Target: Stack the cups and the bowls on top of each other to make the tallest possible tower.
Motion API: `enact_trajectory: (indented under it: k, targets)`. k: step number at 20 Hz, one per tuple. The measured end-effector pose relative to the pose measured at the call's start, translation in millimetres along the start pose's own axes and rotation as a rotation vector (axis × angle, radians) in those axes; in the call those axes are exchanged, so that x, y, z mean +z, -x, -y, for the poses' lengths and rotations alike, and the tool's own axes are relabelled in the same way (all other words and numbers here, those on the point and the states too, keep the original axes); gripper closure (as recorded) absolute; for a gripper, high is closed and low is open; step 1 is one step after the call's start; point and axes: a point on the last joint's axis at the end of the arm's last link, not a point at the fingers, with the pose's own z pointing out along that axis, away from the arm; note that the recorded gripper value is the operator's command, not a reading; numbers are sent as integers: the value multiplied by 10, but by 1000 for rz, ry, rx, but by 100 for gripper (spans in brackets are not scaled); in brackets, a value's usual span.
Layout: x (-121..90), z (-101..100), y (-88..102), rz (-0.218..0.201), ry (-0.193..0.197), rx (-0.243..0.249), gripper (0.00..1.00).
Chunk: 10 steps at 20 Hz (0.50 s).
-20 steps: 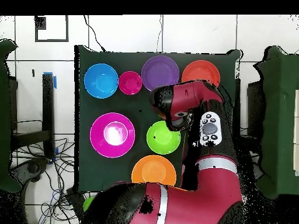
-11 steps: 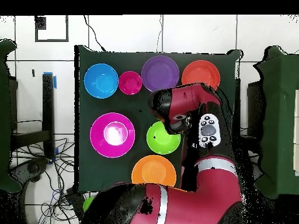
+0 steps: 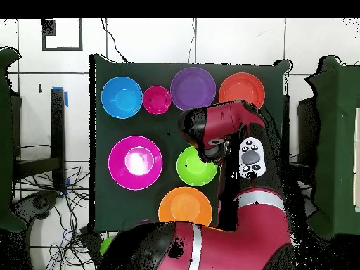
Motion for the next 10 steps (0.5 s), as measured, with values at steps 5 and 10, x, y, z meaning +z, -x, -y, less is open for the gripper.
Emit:
enact_trajectory:
  k: [5, 10]
  targets:
    - [-60, 29, -10, 9, -5, 5, 0]
    - [-156, 74, -26, 22, -13, 13, 0]
